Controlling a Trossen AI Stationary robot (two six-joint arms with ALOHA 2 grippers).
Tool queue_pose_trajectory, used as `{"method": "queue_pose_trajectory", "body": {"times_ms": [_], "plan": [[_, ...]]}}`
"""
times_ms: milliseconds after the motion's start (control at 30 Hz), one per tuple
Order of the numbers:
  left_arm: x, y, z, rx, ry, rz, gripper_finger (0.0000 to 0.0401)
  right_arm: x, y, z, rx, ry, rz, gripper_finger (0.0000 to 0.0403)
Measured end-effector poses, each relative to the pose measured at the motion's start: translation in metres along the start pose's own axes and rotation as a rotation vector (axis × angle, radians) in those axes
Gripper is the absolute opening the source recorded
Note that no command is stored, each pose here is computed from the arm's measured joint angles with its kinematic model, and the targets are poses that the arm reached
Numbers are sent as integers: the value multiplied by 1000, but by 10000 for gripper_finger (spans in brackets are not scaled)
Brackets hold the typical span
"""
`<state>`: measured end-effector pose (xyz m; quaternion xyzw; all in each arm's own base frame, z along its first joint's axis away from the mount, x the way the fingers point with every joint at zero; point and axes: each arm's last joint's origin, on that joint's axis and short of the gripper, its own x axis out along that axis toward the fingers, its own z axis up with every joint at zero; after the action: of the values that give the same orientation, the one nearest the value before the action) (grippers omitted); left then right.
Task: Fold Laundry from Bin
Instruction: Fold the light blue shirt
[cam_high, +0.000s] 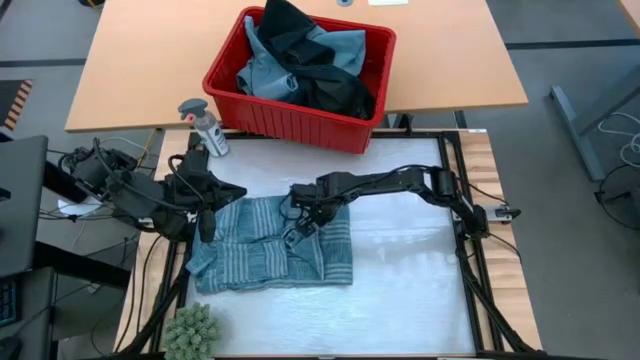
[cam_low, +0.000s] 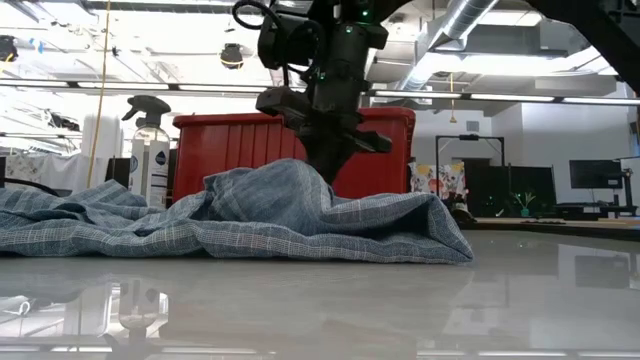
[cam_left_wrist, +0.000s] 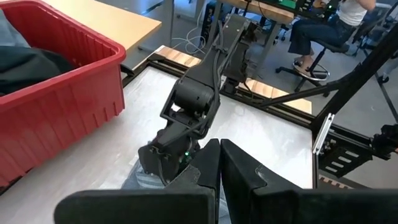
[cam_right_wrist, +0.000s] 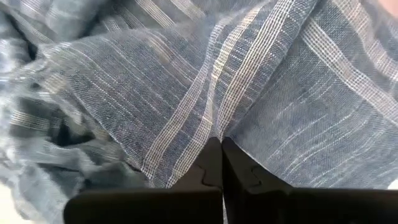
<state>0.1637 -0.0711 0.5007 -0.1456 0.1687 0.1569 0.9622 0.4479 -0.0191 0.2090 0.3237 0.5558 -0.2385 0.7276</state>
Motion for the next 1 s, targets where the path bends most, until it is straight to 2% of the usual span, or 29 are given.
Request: {"method": "queue_pose_trajectory", "body": {"times_ms": [333,600,767,1000], "plan": [[0,0,0,19,1,1,0,-32,11,20,-13,-109,104,15],[0,0,0,19,1,1,0,-35,-2,41,21,-174,137,15],[0,0,0,23,1,1,0,-37,-8,55,41,-210,207,20],[0,0,0,24,1,1,0,-21,-5,65,0,-238,268,40]]}}
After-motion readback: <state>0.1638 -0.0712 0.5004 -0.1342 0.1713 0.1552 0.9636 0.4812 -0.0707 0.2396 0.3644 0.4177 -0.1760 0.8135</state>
